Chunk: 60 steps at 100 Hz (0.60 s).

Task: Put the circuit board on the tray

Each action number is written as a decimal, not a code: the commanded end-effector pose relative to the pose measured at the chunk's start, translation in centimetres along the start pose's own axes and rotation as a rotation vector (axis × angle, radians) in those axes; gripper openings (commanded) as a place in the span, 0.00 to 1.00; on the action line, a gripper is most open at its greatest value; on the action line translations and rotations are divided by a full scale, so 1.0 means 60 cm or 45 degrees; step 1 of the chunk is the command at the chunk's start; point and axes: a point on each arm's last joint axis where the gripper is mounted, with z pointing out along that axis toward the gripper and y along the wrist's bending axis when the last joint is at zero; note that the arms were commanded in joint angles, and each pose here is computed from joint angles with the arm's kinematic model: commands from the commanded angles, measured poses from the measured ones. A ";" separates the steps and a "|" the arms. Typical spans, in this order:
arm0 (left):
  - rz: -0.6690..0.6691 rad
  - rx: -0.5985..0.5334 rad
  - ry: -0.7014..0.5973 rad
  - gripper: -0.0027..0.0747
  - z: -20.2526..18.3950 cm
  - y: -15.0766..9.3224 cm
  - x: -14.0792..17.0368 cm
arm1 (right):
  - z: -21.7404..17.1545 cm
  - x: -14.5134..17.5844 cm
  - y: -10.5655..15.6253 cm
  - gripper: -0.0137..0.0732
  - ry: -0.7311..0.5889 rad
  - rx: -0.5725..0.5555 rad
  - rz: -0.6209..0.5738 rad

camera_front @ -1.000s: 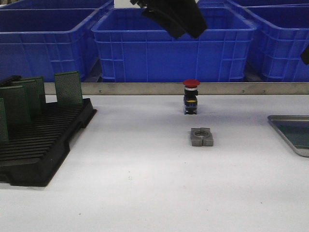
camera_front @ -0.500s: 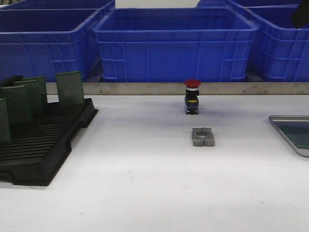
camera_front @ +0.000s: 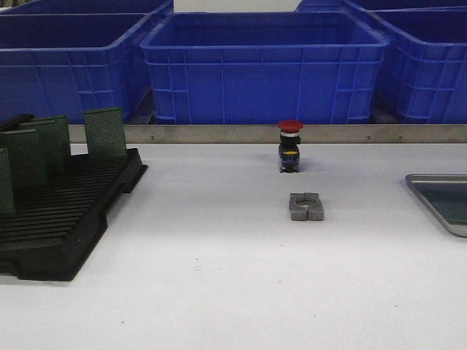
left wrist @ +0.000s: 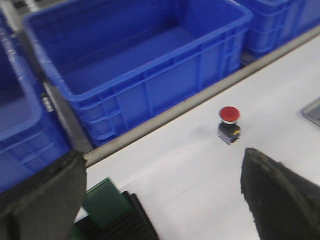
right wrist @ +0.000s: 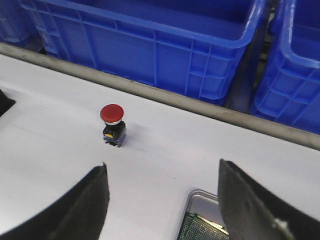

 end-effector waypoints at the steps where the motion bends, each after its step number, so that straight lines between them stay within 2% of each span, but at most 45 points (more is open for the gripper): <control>1: -0.080 -0.165 -0.195 0.79 -0.063 0.016 -0.003 | -0.038 -0.016 -0.002 0.72 -0.161 0.105 -0.015; 14: -0.138 -0.248 -0.197 0.79 -0.110 0.018 0.049 | -0.080 0.003 0.008 0.72 -0.233 0.147 -0.027; 34: -0.198 -0.391 -0.312 0.79 -0.181 0.005 0.115 | -0.152 0.042 0.024 0.72 -0.394 0.236 -0.042; 60: -0.178 -0.418 -0.427 0.79 -0.243 -0.030 0.170 | -0.214 0.108 0.050 0.72 -0.538 0.242 -0.025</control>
